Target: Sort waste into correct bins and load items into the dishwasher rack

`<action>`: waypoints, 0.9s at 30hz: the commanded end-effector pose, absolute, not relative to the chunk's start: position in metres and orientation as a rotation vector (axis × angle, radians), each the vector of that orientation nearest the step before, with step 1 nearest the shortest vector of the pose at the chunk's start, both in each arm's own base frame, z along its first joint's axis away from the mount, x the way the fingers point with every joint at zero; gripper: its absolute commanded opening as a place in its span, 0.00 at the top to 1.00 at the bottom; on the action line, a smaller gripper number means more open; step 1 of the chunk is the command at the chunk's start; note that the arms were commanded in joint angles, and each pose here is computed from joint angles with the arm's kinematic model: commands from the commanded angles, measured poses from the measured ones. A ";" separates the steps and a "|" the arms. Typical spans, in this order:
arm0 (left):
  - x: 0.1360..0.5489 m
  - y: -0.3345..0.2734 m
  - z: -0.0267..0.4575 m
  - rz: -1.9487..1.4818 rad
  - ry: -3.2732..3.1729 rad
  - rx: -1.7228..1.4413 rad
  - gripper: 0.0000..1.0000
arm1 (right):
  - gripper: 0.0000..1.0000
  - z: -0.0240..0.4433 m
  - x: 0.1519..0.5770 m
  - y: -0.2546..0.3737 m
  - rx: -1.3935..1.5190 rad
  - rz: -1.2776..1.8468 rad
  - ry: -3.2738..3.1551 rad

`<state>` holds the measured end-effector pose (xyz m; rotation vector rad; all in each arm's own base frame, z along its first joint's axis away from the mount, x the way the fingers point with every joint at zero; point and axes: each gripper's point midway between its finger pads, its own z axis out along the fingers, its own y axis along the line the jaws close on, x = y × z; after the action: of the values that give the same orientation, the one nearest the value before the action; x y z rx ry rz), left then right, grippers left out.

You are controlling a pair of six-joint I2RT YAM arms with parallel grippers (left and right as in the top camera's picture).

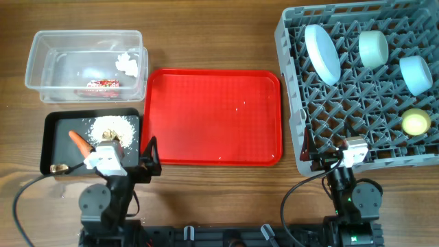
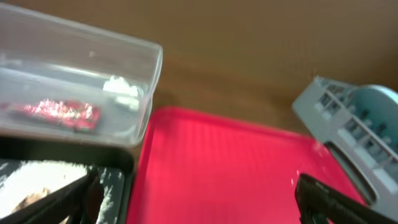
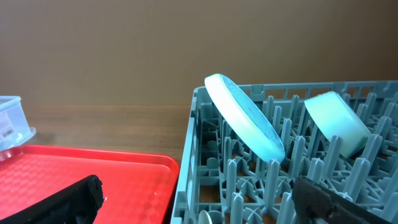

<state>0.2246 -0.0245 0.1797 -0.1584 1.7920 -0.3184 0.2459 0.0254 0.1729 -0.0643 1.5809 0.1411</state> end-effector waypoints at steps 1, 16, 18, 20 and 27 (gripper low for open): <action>0.235 -0.022 0.178 -0.307 1.683 -0.151 0.00 | 0.00 0.176 0.245 0.024 -0.051 0.137 1.568; 0.245 -0.021 0.158 -0.222 1.644 -0.061 0.00 | 0.00 0.176 0.245 0.024 -0.051 0.137 1.568; 0.245 -0.021 0.158 -0.233 1.643 -0.072 0.00 | 0.00 0.176 0.246 0.024 -0.051 0.137 1.568; 0.245 -0.021 0.158 -0.232 1.643 -0.073 0.00 | 0.00 0.176 0.246 0.024 -0.051 0.138 1.568; 0.245 -0.021 0.158 -0.232 1.643 -0.073 0.00 | 0.00 0.176 0.246 0.024 -0.051 0.137 1.569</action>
<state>0.2453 -0.0215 0.1595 -0.0869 1.6441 -0.2483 0.2459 0.0253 0.1729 -0.0640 1.5809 0.1408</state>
